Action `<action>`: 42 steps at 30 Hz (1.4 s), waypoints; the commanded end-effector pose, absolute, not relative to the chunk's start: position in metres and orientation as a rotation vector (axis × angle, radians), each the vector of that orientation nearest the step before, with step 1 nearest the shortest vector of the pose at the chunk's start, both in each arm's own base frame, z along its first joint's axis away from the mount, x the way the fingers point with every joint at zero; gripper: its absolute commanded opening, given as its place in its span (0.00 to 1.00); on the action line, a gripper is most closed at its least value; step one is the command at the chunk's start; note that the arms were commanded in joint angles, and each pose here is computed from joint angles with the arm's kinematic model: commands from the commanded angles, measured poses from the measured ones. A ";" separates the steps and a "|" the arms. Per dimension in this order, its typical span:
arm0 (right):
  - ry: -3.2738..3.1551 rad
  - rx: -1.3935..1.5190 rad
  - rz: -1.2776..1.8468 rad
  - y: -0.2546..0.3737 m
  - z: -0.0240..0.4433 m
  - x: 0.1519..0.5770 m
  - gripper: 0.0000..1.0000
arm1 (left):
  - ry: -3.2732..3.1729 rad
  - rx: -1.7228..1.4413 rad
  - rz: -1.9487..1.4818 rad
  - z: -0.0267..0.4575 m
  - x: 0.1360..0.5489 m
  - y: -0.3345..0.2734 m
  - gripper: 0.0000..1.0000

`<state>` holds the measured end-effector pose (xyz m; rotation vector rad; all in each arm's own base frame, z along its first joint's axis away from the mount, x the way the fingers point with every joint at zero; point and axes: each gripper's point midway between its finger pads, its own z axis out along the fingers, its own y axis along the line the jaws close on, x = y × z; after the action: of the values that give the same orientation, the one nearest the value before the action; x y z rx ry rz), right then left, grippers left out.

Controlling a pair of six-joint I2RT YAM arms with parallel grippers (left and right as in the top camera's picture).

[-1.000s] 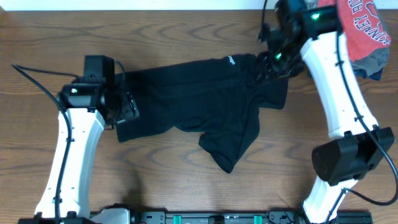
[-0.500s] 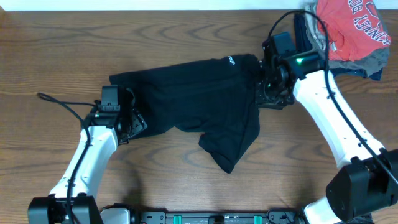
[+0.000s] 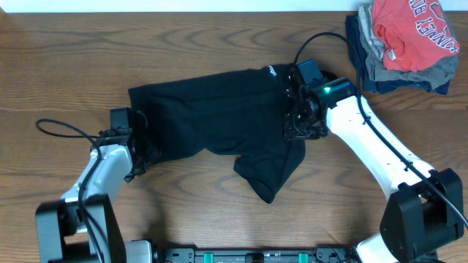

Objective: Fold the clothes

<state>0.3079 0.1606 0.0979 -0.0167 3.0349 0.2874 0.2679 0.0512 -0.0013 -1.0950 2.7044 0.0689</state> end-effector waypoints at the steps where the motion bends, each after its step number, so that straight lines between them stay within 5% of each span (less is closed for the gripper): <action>1: 3.035 -0.016 0.290 0.166 0.098 0.304 0.37 | 2.737 -1.133 0.057 -0.015 0.263 0.049 0.70; 7: 3.040 -0.041 0.290 0.171 0.098 0.301 0.37 | 2.806 -1.155 0.041 -0.036 0.257 0.043 0.58; 12: 3.071 -0.053 0.273 0.170 0.097 0.292 0.35 | 2.854 -1.171 0.046 -0.048 0.250 0.040 0.06; 30: 3.290 -0.172 0.178 0.172 0.095 0.227 0.32 | 2.772 -0.974 -0.003 -0.001 0.268 0.042 0.06; 37: 3.291 -0.240 0.156 0.198 0.062 0.199 0.59 | 2.738 -0.964 -0.014 0.008 0.272 0.042 0.06; 42: 3.271 -0.372 0.293 0.217 0.038 0.184 0.70 | 2.736 -0.963 -0.015 0.008 0.273 0.042 0.06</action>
<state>0.1961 0.2070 0.0454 -0.3251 3.2603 0.2087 0.2745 0.0418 0.0080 -0.9822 2.7282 -0.0203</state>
